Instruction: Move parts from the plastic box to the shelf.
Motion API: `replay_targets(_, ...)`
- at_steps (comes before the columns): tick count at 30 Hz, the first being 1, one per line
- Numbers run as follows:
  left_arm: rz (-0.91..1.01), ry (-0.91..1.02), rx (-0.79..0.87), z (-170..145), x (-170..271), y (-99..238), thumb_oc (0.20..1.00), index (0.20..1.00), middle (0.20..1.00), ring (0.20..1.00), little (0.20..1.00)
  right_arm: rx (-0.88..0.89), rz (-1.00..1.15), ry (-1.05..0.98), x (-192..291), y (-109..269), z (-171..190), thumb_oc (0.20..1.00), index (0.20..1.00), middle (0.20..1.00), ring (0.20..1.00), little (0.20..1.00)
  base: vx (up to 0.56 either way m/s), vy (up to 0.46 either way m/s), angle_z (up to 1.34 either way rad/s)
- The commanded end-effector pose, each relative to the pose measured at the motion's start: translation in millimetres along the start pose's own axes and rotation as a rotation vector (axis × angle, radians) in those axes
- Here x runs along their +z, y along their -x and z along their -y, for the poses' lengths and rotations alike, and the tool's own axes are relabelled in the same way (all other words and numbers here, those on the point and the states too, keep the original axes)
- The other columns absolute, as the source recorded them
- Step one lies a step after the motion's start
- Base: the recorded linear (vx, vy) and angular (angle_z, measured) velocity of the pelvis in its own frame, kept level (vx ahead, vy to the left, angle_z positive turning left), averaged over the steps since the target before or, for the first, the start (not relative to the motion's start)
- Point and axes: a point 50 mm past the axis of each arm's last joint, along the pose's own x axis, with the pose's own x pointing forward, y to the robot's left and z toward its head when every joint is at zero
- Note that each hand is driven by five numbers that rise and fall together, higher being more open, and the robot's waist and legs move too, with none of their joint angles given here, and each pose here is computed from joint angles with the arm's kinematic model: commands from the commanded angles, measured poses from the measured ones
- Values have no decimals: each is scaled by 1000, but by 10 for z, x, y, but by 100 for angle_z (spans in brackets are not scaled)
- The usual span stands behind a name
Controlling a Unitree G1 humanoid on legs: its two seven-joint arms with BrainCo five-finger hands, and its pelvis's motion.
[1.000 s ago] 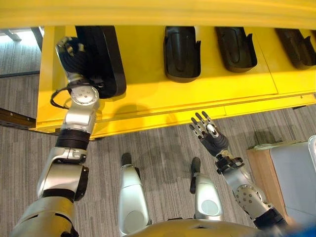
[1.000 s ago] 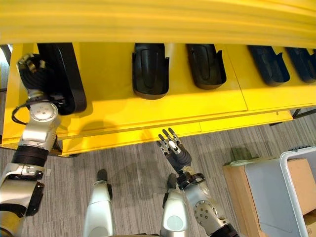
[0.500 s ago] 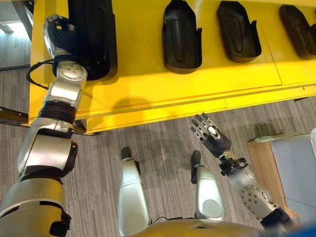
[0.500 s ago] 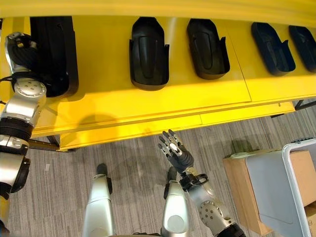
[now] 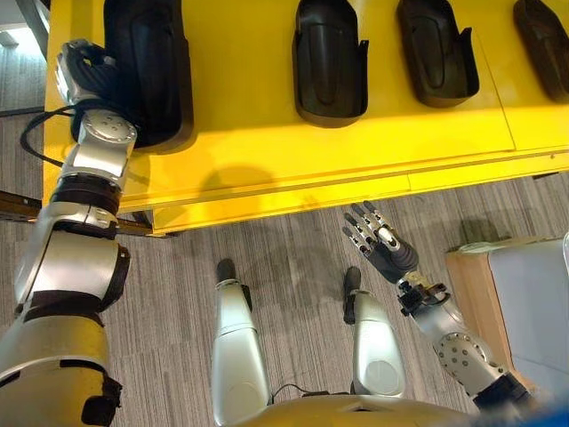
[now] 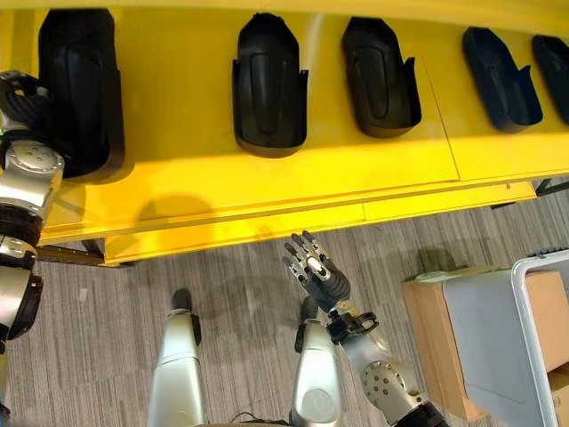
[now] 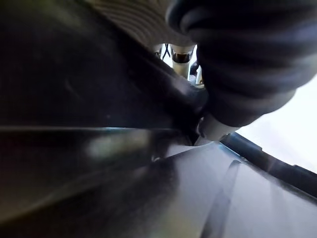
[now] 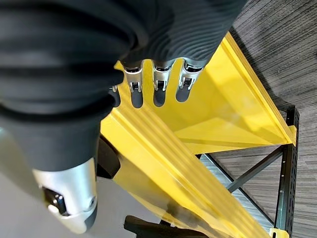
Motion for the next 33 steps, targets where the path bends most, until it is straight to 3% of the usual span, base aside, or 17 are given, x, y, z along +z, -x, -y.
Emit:
replay_targets(1, 94, 9, 121, -377, 238, -165, 200, 200, 200, 200, 200, 51, 61, 0, 151, 40, -44, 1000, 1000, 1000, 1000, 1000, 0, 0, 0)
replay_targets(25, 113, -7, 160, -527, 319, -228, 200, 200, 200, 200, 200, 46, 42, 14, 179, 97, 5, 1000, 1000, 1000, 1000, 1000, 2, 2, -1)
replay_targets(26, 115, 5, 169, -540, 342, -235, 379, 379, 379, 379, 379, 47, 37, 15, 174, 98, 6, 1000, 1000, 1000, 1000, 1000, 8, 9, -5)
replay_targets(27, 105, 36, 170, -540, 345, -240, 944, 944, 944, 944, 944, 43, 37, 15, 177, 99, 12, 1000, 1000, 1000, 1000, 1000, 13, 7, -4)
replay_targets(28, 98, 64, 178, -543, 354, -241, 1000, 1000, 1000, 1000, 1000, 41, 38, 13, 174, 103, 15, 1000, 1000, 1000, 1000, 1000, 11, 5, -4)
replay_targets(33, 72, 218, 182, -511, 384, -231, 1000, 1000, 1000, 1000, 1000, 17, 38, 10, 162, 130, 46, 1000, 1000, 1000, 1000, 1000, 0, 0, 0)
